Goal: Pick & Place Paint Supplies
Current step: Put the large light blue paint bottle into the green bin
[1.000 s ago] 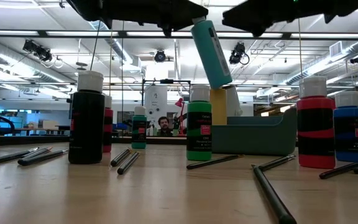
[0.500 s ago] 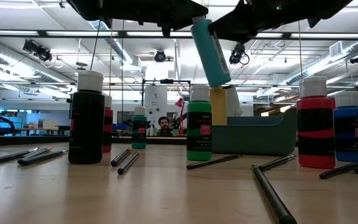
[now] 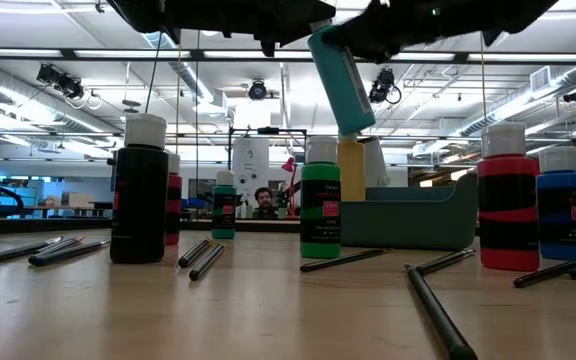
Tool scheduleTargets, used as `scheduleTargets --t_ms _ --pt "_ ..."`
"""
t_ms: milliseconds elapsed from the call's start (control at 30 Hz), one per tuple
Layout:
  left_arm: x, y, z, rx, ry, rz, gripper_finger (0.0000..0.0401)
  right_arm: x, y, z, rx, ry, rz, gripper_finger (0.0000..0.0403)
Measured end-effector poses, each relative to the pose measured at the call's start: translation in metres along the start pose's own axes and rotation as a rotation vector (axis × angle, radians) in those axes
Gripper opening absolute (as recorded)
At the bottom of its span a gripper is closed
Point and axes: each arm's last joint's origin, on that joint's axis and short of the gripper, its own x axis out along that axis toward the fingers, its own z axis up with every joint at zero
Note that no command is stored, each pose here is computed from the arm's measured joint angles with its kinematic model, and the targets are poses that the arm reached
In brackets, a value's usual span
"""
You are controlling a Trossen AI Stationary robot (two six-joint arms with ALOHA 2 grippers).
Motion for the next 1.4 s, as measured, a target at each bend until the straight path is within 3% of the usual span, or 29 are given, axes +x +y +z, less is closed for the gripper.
scheduleTargets --t_ms 267,667,967,1200,1400 --pt "0.0 0.0 -0.001 0.0 0.01 0.019 0.0136 0.001 -0.001 0.005 0.028 0.039 0.01 0.0217" --pt "0.0 0.001 0.004 0.011 -0.025 0.033 0.0146 0.001 0.0 0.002 0.02 0.053 0.028 0.0219" --pt "0.0 0.002 0.005 0.007 -0.036 0.037 0.0104 0.001 0.0 0.0 0.024 0.07 0.025 0.0206" --pt "-0.003 0.003 0.009 0.004 -0.049 0.061 0.0086 -0.005 -0.002 0.009 0.083 0.025 0.012 0.0147" --pt "-0.005 0.001 0.005 0.005 0.019 0.026 0.0091 -0.009 -0.002 0.008 0.073 0.062 0.028 0.0111"
